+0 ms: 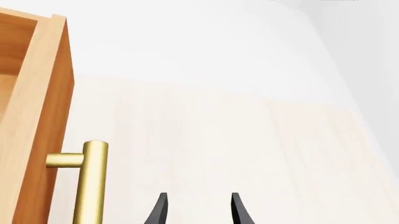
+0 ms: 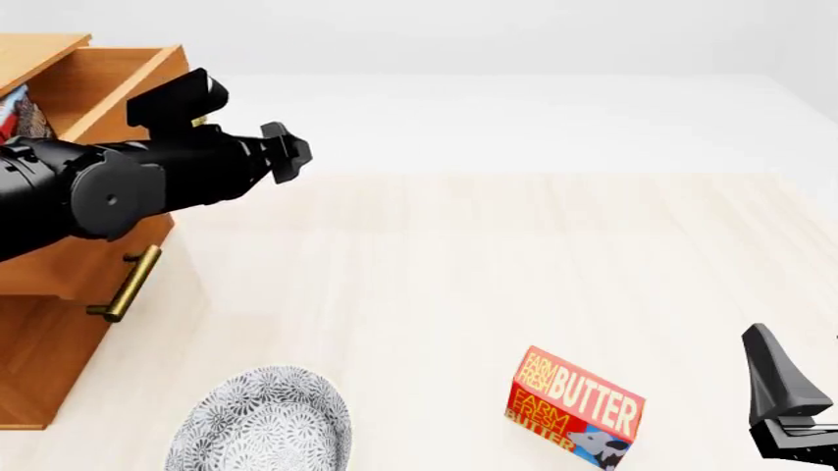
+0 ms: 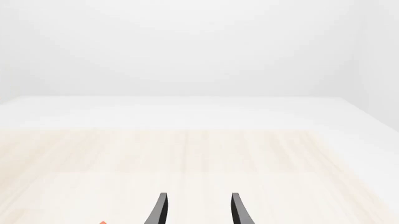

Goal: Put the chocolate pudding in the top drawer of the cabinet and close it.

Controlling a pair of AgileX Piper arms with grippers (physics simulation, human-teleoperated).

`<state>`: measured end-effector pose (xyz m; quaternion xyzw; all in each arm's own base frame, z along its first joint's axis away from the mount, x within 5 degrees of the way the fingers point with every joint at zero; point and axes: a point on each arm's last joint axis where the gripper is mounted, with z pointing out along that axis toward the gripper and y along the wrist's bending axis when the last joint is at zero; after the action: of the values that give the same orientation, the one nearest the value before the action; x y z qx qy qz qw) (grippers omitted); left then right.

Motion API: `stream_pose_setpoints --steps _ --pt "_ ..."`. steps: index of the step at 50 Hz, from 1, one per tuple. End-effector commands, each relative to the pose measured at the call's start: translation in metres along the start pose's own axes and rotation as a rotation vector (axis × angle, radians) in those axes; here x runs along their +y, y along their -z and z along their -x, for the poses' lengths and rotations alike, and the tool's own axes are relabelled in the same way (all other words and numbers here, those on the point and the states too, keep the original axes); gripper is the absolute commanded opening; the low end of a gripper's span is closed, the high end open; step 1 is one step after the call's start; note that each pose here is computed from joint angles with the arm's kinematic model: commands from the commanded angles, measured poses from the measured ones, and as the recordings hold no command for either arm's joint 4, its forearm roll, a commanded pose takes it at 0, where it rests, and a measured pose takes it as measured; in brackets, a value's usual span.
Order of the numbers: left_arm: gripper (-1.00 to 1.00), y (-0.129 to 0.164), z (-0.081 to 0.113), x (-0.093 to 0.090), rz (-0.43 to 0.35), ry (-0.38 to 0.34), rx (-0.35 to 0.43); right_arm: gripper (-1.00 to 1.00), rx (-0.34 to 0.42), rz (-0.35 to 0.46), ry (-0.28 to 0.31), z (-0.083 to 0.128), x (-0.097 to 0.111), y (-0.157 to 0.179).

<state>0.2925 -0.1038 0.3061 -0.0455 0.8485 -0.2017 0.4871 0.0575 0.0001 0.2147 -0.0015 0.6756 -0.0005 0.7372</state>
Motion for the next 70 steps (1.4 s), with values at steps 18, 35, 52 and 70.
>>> stream_pose_setpoints --steps 18,35,52,70 --pt "1.0 -0.001 0.0 0.02 0.053 0.037 -0.003 1.0 0.0 0.0 0.0 0.0 0.0 0.0" --pt "1.0 0.001 0.002 0.026 0.07 0.033 -0.012 1.0 0.0 0.0 0.0 0.0 0.0 0.0" --pt "1.0 -0.001 0.004 0.028 0.08 0.016 -0.012 1.0 0.0 0.0 0.0 0.0 0.0 0.0" --pt "1.0 -0.003 0.009 0.039 0.113 0.018 -0.019 1.0 0.0 0.0 0.0 0.0 0.0 0.0"
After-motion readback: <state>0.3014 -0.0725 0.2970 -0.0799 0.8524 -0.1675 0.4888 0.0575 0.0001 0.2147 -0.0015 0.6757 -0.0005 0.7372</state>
